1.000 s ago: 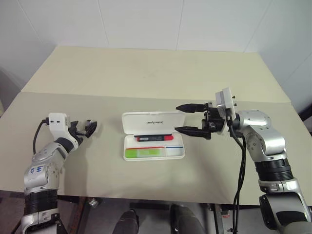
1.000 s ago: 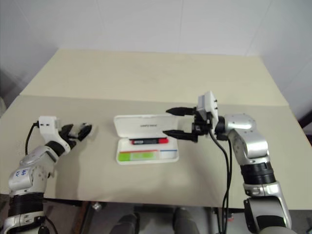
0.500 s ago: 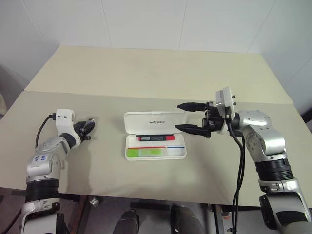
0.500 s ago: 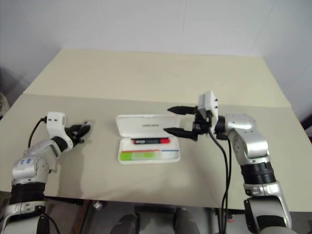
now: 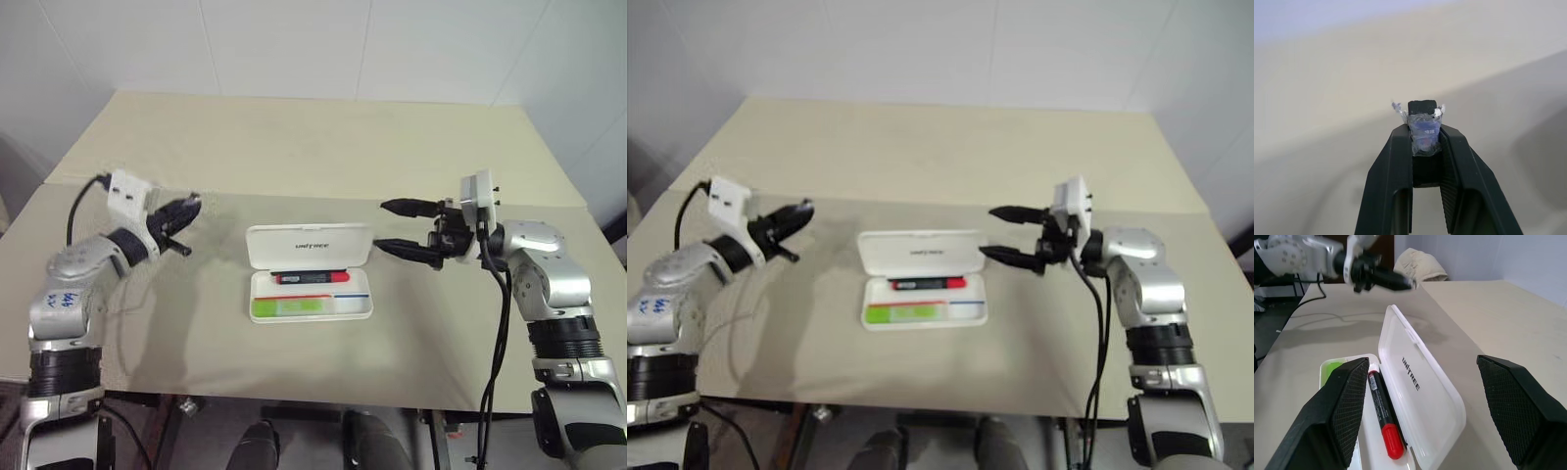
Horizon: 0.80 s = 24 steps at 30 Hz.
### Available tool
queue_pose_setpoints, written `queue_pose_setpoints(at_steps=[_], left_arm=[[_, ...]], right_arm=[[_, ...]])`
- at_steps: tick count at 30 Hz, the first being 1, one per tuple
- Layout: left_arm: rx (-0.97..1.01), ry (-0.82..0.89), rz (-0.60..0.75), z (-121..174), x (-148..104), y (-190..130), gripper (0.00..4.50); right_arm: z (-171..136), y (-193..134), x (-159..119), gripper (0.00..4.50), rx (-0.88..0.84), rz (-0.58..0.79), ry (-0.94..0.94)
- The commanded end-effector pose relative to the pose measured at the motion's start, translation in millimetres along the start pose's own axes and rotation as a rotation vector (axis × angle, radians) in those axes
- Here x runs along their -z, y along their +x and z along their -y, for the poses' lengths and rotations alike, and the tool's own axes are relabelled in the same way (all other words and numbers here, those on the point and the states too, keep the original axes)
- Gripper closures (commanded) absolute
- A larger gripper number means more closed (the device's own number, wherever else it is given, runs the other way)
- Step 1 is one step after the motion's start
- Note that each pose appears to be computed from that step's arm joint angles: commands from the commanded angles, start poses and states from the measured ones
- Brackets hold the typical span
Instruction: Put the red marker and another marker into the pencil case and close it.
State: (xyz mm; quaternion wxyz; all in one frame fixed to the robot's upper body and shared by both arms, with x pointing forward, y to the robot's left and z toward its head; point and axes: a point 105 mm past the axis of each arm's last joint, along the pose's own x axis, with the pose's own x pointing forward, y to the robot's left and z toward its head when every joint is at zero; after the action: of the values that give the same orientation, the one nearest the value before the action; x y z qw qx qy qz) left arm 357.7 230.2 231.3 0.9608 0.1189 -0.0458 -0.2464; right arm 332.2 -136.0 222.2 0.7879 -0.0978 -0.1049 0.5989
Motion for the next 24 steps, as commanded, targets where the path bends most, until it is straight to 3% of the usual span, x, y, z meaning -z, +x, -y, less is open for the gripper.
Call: queue_pose_setpoints(at_steps=[1, 5, 13, 17, 24], left_arm=[[0.11, 0.098, 0.098, 13.2, -38.7, 0.6, 4.13], [0.344, 0.138, 0.144, 49.3, -72.0, 5.6, 4.13], [0.675, 0.204, 0.203, 108.9, -104.8, 17.5, 4.13], [0.871, 0.139, 0.17, 149.7, -96.0, 17.5, 4.13], [1.028, 0.13, 0.036, 184.9, -58.0, 20.5, 4.13]], right_arm=[[3.4, -10.6, -15.2, 0.0, 0.008, 0.059, -0.046], [0.7, -26.3, -10.0, 0.0, -0.029, 0.045, -0.039], [-4.9, -45.5, -1.1, 0.0, -0.128, 0.008, -0.105], [-4.1, -54.6, 18.5, 0.0, -0.118, -0.083, -0.113], [-2.8, -60.4, 26.1, 0.0, -0.058, -0.091, -0.105]])
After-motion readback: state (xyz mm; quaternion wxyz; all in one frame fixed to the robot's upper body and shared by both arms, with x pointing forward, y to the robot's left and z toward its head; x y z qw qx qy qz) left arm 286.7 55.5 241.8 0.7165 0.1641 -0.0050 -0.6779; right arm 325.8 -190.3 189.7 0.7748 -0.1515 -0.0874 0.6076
